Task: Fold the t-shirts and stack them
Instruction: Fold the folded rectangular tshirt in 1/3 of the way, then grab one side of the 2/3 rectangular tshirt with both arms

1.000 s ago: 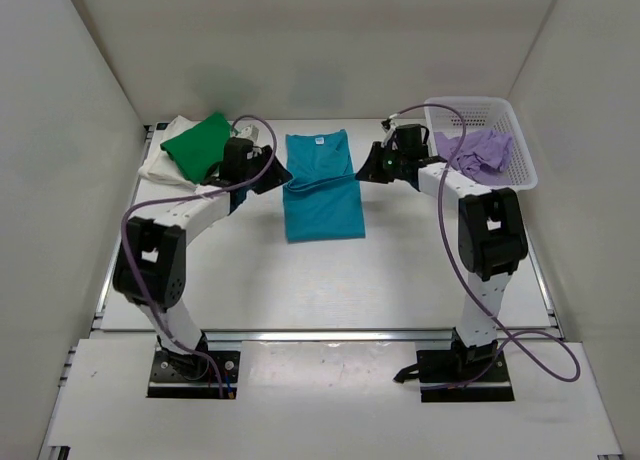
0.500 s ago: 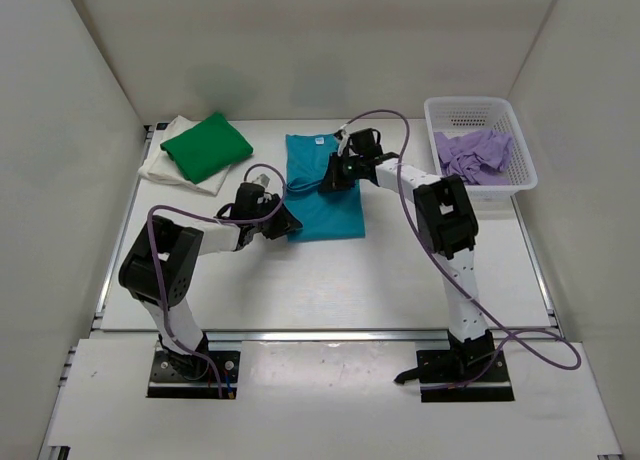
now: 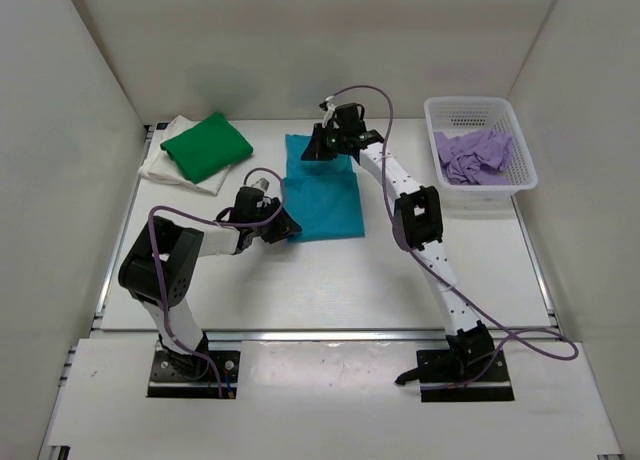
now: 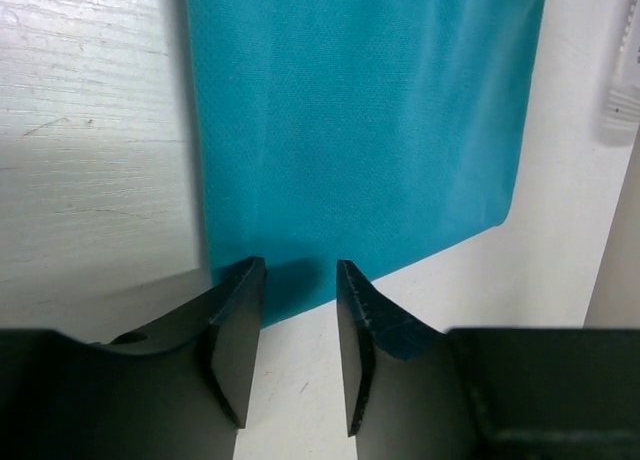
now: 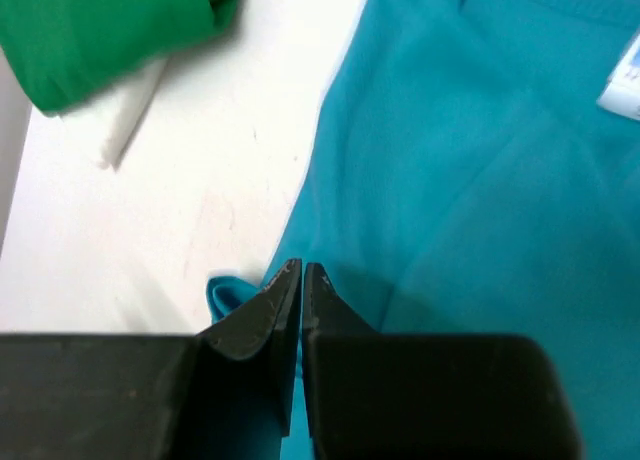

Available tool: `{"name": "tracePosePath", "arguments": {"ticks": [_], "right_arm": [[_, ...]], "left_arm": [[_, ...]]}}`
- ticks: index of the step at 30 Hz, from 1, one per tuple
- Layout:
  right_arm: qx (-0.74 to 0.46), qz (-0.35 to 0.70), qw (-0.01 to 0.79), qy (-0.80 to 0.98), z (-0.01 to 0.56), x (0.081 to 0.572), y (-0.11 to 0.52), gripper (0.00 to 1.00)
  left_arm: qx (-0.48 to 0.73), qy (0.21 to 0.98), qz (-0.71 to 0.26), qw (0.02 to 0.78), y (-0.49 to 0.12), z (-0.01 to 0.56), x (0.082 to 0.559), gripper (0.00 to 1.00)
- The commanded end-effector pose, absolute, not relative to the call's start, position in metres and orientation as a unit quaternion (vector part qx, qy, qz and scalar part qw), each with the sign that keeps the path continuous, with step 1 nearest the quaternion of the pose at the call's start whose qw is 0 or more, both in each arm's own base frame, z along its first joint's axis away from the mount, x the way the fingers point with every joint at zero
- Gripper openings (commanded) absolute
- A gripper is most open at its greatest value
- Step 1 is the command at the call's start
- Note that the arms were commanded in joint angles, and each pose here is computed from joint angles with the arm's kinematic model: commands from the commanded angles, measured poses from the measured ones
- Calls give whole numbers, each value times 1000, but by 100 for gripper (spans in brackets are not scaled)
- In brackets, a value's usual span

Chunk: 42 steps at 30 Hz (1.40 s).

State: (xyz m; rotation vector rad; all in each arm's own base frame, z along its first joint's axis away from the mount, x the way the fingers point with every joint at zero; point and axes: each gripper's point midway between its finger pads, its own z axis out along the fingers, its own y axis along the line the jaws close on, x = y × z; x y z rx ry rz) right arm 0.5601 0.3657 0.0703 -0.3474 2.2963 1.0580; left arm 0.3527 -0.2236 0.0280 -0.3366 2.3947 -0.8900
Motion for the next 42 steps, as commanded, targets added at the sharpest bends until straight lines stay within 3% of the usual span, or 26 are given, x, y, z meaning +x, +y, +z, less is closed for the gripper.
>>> {"name": "tracePosePath", "arguments": {"ticks": [1,2,6,11,14,16,18,22,25,28,31,33,34,36,38,40,42], "right_arm": [[-104,412,296,855,96,577,348,3],[-104,418,272,860,88,568,348,1],[-120,349,298,880,120,563,326,0],[-154,250,378,878,217,540,303,0],[-133,202,390,889,262,515,270,0],[-124,179,400,890,286,497,262,0],[-133,163,439,873,331,468,268,1],[-129,117,500,849,389,418,269,0],[-106,68,441,888,344,403,250,0],[-76,-65,393,914,269,380,215,0],[-116,-71,444,886,237,337,213,0],[-87,16,501,861,264,321,200,0],[-105,62,473,872,240,308,202,0],[-89,168,514,837,247,315,190,0],[-66,216,508,832,211,300,174,0],[-52,274,489,826,189,297,176,3],[-4,305,475,825,169,306,164,14]], "left_arm": [[-120,888,-331,295,-217,39,351,47],[-114,886,-336,298,-218,45,349,49],[-117,869,-334,345,-206,80,359,53],[-108,867,-321,365,-195,94,353,53],[-98,868,-318,368,-195,92,337,42],[-88,867,-315,376,-197,96,330,24],[-50,859,-326,391,-211,116,320,13],[-24,855,-302,420,-208,137,304,2],[-42,852,-312,418,-191,138,301,2],[-57,855,-297,421,-183,119,296,6],[-33,850,-311,423,-194,117,294,7],[-32,853,-331,402,-199,111,294,9],[-38,857,-333,392,-199,105,296,9],[-46,868,-320,378,-197,94,300,11],[-51,878,-303,367,-199,81,303,14],[-73,879,-307,358,-198,71,302,24],[-93,872,-321,358,-198,67,305,41]]}}
